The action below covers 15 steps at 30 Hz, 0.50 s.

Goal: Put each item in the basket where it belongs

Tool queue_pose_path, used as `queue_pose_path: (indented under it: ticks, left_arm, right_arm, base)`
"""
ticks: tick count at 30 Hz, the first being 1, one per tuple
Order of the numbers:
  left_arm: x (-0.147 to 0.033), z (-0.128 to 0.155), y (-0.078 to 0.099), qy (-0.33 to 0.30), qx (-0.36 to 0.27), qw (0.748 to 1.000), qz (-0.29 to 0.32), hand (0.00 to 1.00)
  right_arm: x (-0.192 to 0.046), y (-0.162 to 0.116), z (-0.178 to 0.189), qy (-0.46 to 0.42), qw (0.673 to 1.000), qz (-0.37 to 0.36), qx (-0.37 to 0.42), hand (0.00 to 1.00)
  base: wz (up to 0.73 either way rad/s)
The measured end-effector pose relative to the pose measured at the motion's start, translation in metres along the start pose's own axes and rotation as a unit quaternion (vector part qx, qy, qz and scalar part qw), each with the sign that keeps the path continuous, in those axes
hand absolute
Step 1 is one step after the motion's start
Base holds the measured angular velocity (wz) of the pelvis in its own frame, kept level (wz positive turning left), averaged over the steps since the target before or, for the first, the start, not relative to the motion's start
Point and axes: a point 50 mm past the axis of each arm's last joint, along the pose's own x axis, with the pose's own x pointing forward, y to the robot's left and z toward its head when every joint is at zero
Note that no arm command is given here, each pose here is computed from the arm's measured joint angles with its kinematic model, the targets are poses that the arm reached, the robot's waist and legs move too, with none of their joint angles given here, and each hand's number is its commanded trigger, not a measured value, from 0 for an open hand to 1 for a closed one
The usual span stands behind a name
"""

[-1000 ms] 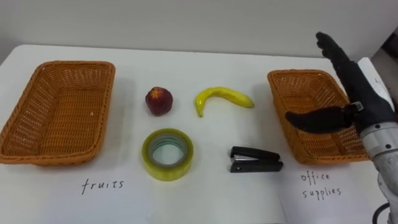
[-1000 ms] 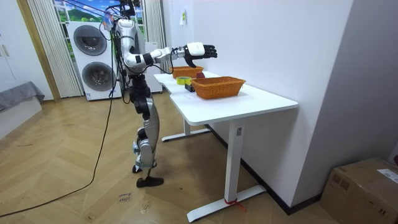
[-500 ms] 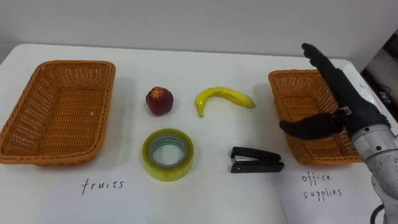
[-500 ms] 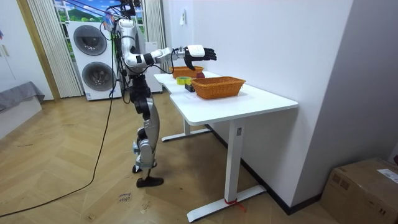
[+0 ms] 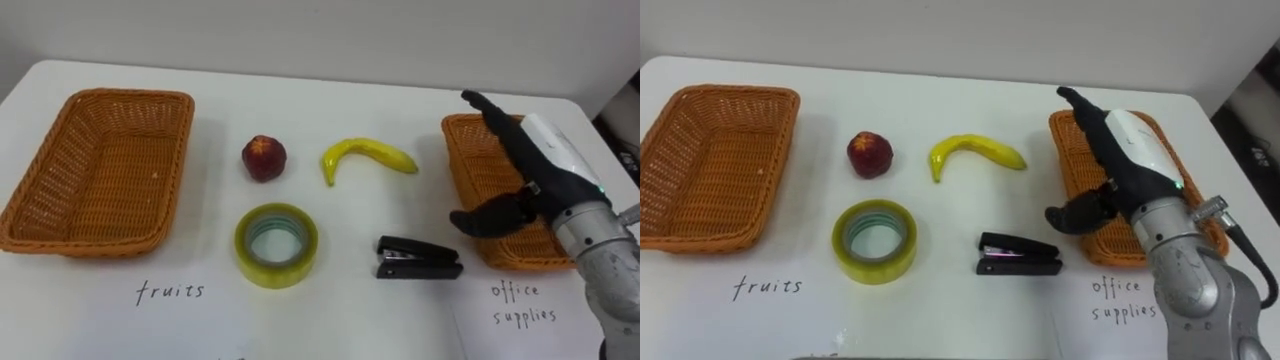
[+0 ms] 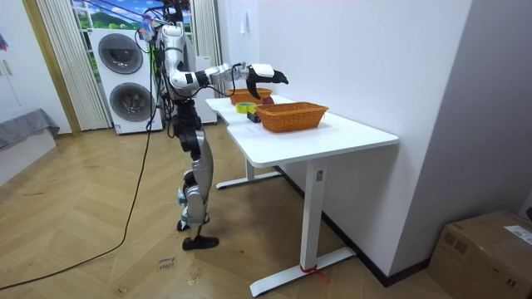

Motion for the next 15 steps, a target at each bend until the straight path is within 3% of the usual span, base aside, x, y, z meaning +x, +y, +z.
queue_pose_path:
  ticks: [15]
  left_arm:
    - [0.001,0.007,-0.002,-0.007,0.035,0.999,-0.009,0.0]
  right_arm:
    - [-0.003,-0.011,0.023,-0.044,0.998,-0.026,-0.028,0.0]
  base:
    - [0.0]
